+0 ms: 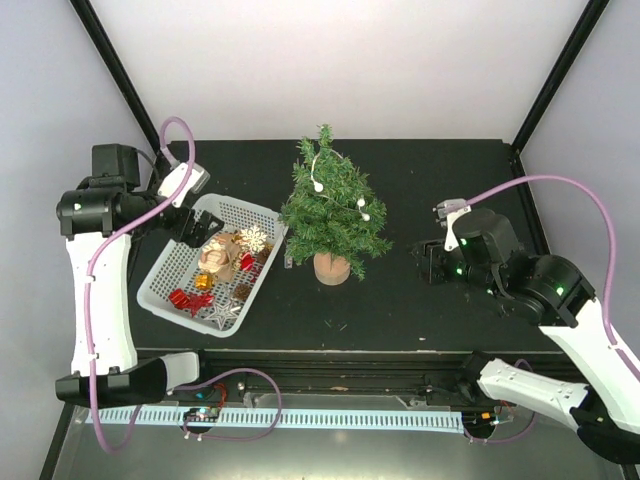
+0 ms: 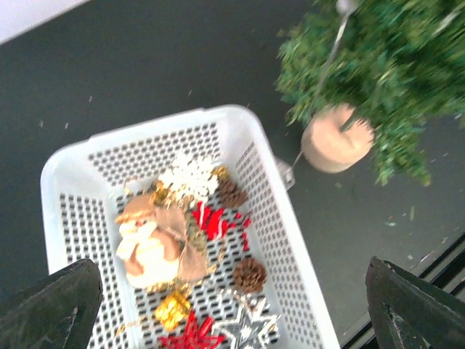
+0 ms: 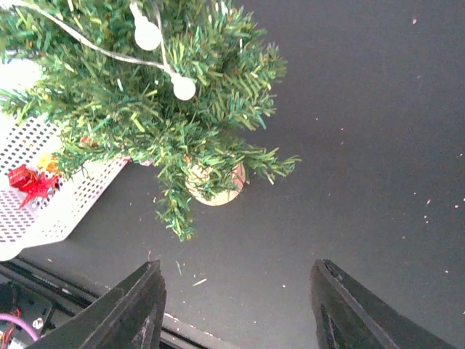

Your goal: Decorate the small christmas tree

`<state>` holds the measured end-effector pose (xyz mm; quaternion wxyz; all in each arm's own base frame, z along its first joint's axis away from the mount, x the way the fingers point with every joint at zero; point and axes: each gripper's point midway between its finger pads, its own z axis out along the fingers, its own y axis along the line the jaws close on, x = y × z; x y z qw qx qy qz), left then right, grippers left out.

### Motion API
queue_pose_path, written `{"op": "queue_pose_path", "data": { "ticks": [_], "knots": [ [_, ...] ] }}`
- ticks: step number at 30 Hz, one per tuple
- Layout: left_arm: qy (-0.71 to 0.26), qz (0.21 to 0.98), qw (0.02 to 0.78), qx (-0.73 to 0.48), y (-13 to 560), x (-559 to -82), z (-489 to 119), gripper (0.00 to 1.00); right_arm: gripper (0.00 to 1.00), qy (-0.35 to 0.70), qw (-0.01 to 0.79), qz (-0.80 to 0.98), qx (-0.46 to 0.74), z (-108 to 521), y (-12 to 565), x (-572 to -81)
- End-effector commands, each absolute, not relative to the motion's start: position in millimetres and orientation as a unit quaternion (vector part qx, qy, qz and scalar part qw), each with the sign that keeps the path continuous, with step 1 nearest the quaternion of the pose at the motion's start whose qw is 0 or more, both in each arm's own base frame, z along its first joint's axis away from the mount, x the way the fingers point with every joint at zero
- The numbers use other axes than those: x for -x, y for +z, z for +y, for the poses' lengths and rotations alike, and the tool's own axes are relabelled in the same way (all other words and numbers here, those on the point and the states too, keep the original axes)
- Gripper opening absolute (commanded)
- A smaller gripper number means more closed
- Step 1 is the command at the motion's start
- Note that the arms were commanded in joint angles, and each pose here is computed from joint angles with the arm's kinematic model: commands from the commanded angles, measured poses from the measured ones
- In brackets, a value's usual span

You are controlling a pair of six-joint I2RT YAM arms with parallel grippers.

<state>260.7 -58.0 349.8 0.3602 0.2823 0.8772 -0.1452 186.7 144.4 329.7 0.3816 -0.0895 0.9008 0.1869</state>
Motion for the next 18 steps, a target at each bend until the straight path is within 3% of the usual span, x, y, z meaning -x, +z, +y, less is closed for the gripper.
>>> {"op": "queue_pose_path", "data": {
  "ticks": [1, 6, 13, 18],
  "knots": [
    [-0.083, 0.913, 0.307, -0.257, 315.6, -259.6, -26.9, 0.99, 0.56, 0.204, 0.357, 0.906, 0.103, 149.5, 321.4, -177.3],
    [-0.078, 0.933, 0.255, -0.241, 279.6, -263.7, -16.6, 0.89, 0.56, 0.217, 0.331, 0.911, 0.119, 157.1, 304.4, -170.6],
    [-0.064, 0.953, 0.193, -0.225, 212.9, -274.6, -2.6, 0.65, 0.56, 0.212, 0.305, 0.920, 0.125, 158.5, 283.2, -165.4],
    [-0.052, 0.962, 0.169, -0.210, 173.6, -286.9, 7.3, 0.63, 0.56, 0.211, 0.292, 0.926, 0.116, 159.0, 273.8, -164.7]
  ]
}}
